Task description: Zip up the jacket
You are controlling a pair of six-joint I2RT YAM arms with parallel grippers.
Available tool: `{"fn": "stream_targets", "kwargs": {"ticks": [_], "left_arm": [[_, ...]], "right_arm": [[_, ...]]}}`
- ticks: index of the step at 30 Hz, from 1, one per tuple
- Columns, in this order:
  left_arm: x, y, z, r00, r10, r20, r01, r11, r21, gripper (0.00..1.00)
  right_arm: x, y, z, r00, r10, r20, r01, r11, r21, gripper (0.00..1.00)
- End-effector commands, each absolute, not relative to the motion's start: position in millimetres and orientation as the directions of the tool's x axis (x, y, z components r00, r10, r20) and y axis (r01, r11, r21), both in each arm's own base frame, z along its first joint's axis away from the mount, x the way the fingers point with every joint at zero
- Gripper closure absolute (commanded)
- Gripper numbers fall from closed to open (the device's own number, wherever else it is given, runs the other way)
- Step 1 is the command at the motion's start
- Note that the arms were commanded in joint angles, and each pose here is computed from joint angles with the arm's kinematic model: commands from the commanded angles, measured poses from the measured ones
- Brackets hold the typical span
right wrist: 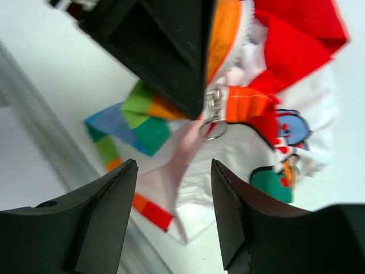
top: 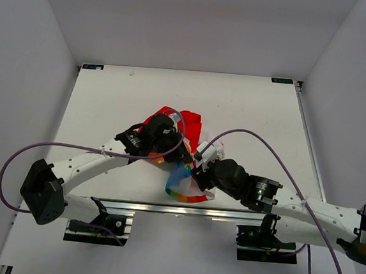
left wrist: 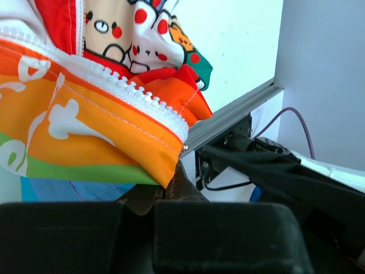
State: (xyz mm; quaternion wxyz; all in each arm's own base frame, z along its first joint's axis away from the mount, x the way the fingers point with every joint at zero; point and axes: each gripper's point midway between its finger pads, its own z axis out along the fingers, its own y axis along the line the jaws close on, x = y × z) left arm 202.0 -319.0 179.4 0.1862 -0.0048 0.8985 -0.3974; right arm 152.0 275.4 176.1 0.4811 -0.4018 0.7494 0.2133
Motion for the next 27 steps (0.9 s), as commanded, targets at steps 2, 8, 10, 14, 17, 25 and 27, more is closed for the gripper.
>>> {"fn": "stream_targets", "kwargs": {"ticks": [2,8,10,14,17,25,27], "left_arm": [[193.1,-321.2,193.0,-0.950,-0.124,-0.288,0.135,0.666,-0.734,1.00],[192.8,-319.2,198.2,-0.946,-0.133,-0.295,0.137,0.661,-0.737,1.00],[192.6,-319.4,198.8,-0.946,-0.131,-0.296,0.138,0.663,-0.736,1.00],[193.2,-318.9,195.9,-0.950,-0.130,-0.285,0.127,0.674,-0.728,1.00],[195.7,-318.8,194.8,-0.948,-0.134,-0.289,0.125,0.677,-0.725,1.00],[197.9,-319.2,193.0,-0.949,-0.131,-0.287,0.123,0.683,-0.719,1.00],[198.4,-319.7,194.3,-0.948,-0.133,-0.289,0.125,0.680,-0.722,1.00]], "right_arm": [[185.1,269.8,202.3,-0.118,-0.356,-0.927,-0.656,0.729,-0.196,0.39],[194.7,275.0,211.6,-0.074,-0.329,-0.941,-0.614,0.759,-0.217,0.38],[192.9,279.7,206.9,-0.072,-0.349,-0.934,-0.631,0.741,-0.228,0.38],[186.6,286.5,198.9,-0.068,-0.384,-0.921,-0.667,0.704,-0.244,0.38],[180.1,287.1,191.6,-0.070,-0.408,-0.910,-0.692,0.677,-0.250,0.37],[173.3,276.4,176.9,-0.111,-0.432,-0.895,-0.695,0.678,-0.241,0.23],[173.6,273.3,177.3,-0.110,-0.426,-0.898,-0.687,0.685,-0.240,0.23]]}}
